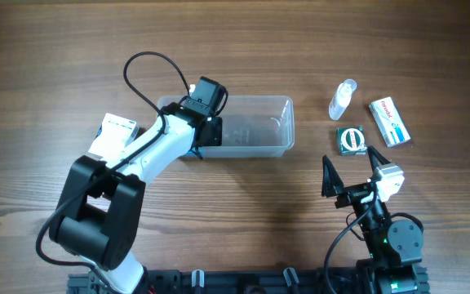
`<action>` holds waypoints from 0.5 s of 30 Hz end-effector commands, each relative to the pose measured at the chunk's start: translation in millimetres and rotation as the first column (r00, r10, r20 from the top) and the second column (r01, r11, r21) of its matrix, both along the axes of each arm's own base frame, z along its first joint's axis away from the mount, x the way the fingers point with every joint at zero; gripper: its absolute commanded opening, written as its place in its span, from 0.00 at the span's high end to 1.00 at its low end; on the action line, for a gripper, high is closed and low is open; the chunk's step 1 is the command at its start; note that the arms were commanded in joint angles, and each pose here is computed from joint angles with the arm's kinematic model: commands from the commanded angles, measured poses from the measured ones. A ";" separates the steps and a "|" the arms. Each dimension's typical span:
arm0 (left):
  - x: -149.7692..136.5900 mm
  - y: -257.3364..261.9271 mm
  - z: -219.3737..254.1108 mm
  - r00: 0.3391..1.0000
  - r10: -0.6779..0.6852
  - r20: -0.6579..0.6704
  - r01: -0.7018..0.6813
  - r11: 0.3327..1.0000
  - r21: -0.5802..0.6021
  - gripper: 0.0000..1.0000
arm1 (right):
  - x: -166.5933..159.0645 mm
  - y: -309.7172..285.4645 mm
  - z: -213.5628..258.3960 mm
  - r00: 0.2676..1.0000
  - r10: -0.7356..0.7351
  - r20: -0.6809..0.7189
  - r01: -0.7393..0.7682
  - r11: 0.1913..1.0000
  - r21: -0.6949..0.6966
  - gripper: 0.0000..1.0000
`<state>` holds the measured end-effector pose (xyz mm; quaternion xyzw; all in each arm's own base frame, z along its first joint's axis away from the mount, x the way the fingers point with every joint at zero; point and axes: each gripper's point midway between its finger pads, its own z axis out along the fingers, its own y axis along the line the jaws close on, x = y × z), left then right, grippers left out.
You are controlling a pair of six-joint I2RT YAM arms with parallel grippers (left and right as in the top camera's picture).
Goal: Pack container
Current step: 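Carry the blue box over the container and lower it inside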
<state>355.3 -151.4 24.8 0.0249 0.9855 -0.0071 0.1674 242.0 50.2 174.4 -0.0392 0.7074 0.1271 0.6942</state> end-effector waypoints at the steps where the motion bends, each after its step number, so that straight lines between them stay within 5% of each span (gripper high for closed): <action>1: 3.6 14.9 -0.6 0.999 0.034 0.028 -0.036 0.996 0.080 0.96 | -0.5 1.1 1.1 1.000 0.010 0.011 -0.009 1.000 -0.016 0.00; 15: 11.3 22.8 36.0 0.991 0.053 0.123 -0.065 0.993 0.096 0.96 | -0.5 1.1 1.0 1.000 0.010 0.010 -0.009 1.000 -0.017 0.00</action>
